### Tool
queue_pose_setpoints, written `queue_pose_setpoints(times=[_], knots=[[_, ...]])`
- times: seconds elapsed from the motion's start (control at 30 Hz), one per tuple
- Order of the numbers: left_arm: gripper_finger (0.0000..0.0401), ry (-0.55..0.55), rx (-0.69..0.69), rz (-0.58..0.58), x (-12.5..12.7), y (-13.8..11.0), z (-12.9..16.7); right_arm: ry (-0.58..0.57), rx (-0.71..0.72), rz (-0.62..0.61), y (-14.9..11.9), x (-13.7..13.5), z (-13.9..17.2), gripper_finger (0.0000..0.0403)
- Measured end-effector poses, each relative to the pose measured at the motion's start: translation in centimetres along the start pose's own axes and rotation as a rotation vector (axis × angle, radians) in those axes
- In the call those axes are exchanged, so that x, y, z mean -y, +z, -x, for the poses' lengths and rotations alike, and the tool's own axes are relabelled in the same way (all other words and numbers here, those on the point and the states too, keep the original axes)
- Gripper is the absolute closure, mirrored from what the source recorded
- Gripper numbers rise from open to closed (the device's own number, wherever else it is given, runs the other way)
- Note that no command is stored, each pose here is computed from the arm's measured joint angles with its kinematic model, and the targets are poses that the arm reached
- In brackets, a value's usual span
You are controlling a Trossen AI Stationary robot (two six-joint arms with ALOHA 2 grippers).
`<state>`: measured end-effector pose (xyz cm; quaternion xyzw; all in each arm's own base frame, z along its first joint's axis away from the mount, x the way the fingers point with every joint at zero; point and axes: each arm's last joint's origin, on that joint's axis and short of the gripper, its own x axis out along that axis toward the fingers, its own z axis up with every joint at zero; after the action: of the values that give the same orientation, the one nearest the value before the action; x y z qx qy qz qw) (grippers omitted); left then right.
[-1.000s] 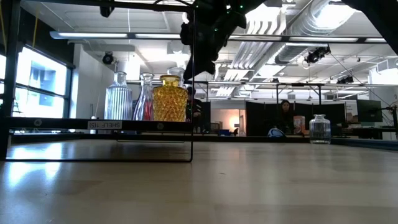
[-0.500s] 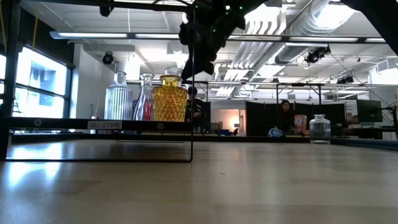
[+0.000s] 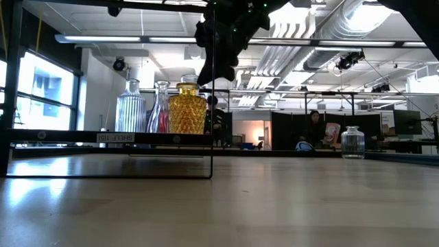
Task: Sort vases onto shelf
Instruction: Put the transparent vase on the shelf
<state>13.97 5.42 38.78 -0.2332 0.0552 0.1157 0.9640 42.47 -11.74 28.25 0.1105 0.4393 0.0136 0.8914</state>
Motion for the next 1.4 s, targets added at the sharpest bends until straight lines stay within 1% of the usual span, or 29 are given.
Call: queue_pose_setpoints(times=[0.07, 0.2, 0.27, 0.4, 0.47, 0.57, 0.7, 0.8, 1.03, 1.13, 1.23, 1.4], knots=[[0.0401, 0.006, -0.009, -0.005, 0.1, -0.2, 0.7, -0.007, -0.037, -0.014, -0.3, -0.3, -0.1, 0.0403], [0.0401, 0.042, -0.07, 0.022, 0.0, -1.1, 2.5, -0.106, -0.145, -0.032, -1.3, -0.5, -0.1, 0.0403], [0.0401, 0.057, -0.099, 0.032, 0.0, -1.6, 3.2, -0.13, -0.189, -0.044, -1.8, -0.6, -0.1, 0.0403], [0.0401, 0.063, -0.126, 0.02, 0.0, -2.1, 4.3, -0.174, -0.24, -0.135, -2.3, -0.7, 0.2, 0.0403], [0.0401, 0.047, -0.148, -0.016, 0.1, -2.4, 4.8, -0.195, -0.239, -0.2, -2.3, -1.1, 0.5, 0.0403], [0.0401, 0.008, -0.188, -0.076, 0.2, -2.8, 5.4, -0.273, -0.247, -0.297, -2.5, -2.3, 1.0, 0.0403], [0.0401, -0.091, -0.26, -0.115, 0.4, -3.5, 6.2, -0.346, -0.254, -0.436, -2.9, -4.0, 2.4, 0.0403], [0.0401, -0.148, -0.288, -0.129, 0.5, -3.8, 6.6, -0.421, -0.299, -0.545, -3.9, -6.0, 3.8, 0.0403], [0.0401, -0.167, -0.261, -0.176, 0.6, -3.6, 6.8, -0.588, -0.451, -0.716, -7.1, -12.8, 6.6, 0.0403], [0.0401, -0.177, -0.262, -0.188, 0.7, -3.6, 6.8, -0.564, -0.424, -0.756, -7.7, -15.6, 6.4, 0.0403], [0.0401, -0.205, -0.267, -0.199, 0.7, -3.6, 6.8, -0.575, -0.416, -0.843, -8.5, -17.9, 6.4, 0.0403], [0.0401, -0.224, -0.267, -0.204, 0.8, -3.6, 6.9, -0.624, -0.345, -0.998, -9.7, -20.9, 6.3, 0.0403]])
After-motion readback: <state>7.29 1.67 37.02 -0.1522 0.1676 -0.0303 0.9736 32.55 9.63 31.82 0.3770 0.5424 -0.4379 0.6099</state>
